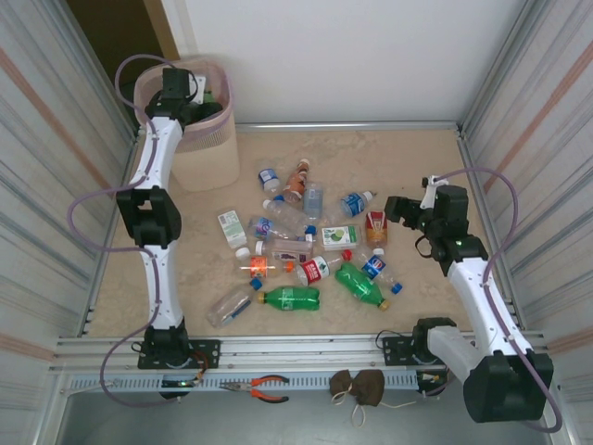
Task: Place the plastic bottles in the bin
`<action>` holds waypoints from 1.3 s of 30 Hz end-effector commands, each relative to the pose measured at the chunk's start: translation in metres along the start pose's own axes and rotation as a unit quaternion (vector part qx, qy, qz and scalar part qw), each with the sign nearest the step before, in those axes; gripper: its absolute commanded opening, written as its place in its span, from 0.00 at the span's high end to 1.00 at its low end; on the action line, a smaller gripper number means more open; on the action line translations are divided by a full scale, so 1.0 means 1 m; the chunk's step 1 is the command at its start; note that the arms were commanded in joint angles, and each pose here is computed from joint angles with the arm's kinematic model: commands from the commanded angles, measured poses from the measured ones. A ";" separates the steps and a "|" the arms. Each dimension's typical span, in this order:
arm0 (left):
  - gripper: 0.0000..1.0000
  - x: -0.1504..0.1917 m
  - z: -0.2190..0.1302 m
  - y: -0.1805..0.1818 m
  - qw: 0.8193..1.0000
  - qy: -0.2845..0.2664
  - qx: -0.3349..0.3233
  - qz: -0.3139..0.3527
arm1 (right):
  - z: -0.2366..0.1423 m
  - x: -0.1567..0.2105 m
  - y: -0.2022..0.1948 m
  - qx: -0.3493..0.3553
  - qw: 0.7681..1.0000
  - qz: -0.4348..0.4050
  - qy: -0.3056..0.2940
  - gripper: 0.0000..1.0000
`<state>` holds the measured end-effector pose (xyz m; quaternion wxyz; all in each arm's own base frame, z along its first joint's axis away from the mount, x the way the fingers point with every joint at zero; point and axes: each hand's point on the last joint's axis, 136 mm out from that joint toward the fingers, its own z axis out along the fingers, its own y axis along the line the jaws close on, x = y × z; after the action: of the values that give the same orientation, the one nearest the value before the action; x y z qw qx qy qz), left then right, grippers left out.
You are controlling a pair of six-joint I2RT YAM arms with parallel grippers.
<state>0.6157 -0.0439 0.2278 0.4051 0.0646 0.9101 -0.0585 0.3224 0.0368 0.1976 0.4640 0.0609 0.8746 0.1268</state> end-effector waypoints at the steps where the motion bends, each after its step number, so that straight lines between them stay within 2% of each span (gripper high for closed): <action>1: 0.53 0.028 -0.011 -0.002 0.997 0.068 0.004 0.031 | 0.006 -0.001 0.001 0.000 1.000 0.007 -0.005 0.08; 8: 0.53 0.069 -0.029 0.005 0.986 0.161 -0.014 0.047 | 0.017 0.001 0.005 -0.008 1.000 0.006 0.007 0.08; 16: 0.53 0.075 -0.050 0.009 0.982 0.181 -0.014 0.043 | 0.022 0.003 0.011 -0.012 1.000 0.000 0.012 0.08; 21: 0.51 0.072 -0.061 0.012 0.983 0.182 -0.016 0.036 | 0.023 0.003 0.013 -0.013 1.000 -0.001 0.012 0.08; 31: 0.27 0.057 -0.068 0.012 0.988 0.153 -0.016 0.022 | 0.021 -0.002 0.019 -0.014 1.000 -0.005 0.007 0.08; 39: 0.21 0.027 -0.097 0.006 0.995 0.100 -0.012 0.019 | 0.011 -0.012 0.023 -0.018 1.000 -0.007 -0.006 0.08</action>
<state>0.5365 -0.0188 0.2146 0.2548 0.0866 0.9628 -0.0238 0.3353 0.0564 0.1814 0.4445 0.0416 0.8851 0.1317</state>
